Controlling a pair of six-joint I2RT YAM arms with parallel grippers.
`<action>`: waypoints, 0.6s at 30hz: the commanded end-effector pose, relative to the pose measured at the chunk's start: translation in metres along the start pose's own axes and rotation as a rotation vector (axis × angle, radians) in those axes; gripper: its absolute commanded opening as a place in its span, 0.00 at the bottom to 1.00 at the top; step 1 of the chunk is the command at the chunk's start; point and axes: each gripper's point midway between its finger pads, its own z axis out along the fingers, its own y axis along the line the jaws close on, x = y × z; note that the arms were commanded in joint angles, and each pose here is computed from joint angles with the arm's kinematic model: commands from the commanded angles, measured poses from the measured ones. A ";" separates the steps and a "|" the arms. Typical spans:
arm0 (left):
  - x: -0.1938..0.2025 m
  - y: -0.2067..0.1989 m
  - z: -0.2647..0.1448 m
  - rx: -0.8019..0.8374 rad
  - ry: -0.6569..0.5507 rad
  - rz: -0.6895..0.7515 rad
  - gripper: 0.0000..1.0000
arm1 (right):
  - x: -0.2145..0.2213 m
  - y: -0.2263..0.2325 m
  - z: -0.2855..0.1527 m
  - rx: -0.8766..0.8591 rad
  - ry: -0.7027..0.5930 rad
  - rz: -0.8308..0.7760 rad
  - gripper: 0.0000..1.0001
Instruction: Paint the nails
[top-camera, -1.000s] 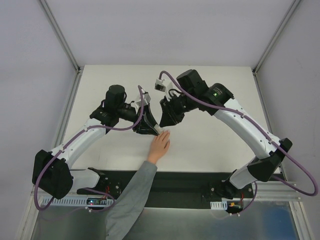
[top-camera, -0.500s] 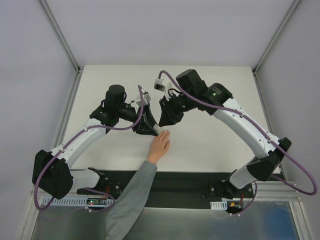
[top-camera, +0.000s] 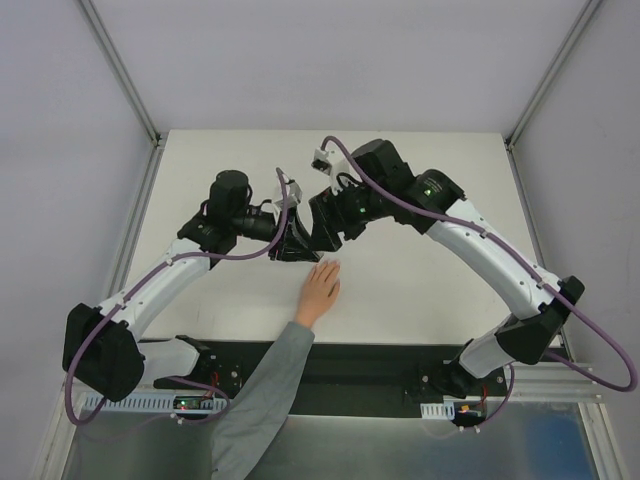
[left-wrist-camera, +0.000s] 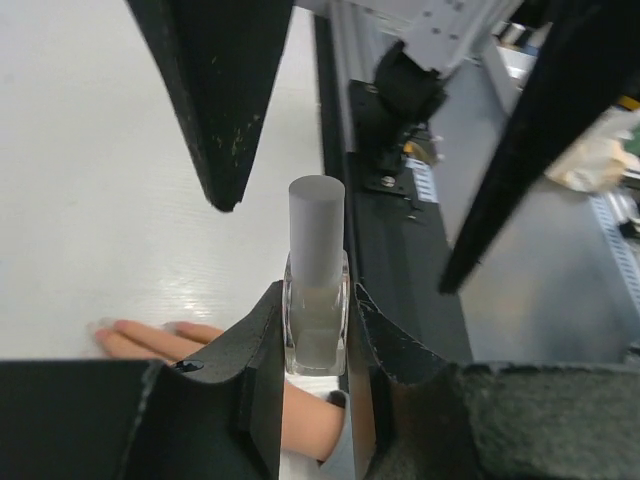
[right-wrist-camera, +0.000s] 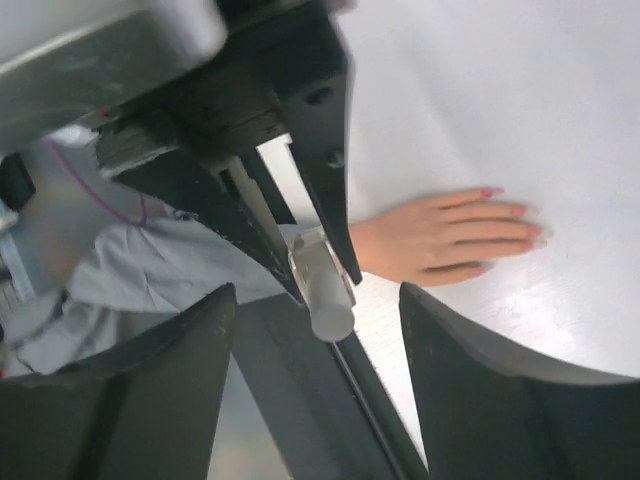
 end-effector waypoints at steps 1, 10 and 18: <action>-0.018 0.032 -0.015 -0.295 -0.038 0.140 0.00 | -0.032 -0.018 -0.021 0.225 -0.239 0.280 0.77; -0.033 0.062 -0.046 -0.633 -0.112 0.199 0.00 | -0.055 -0.044 -0.026 0.472 -0.507 0.517 0.65; -0.036 0.063 -0.052 -0.688 -0.137 0.218 0.00 | -0.082 -0.041 -0.001 0.460 -0.527 0.532 0.55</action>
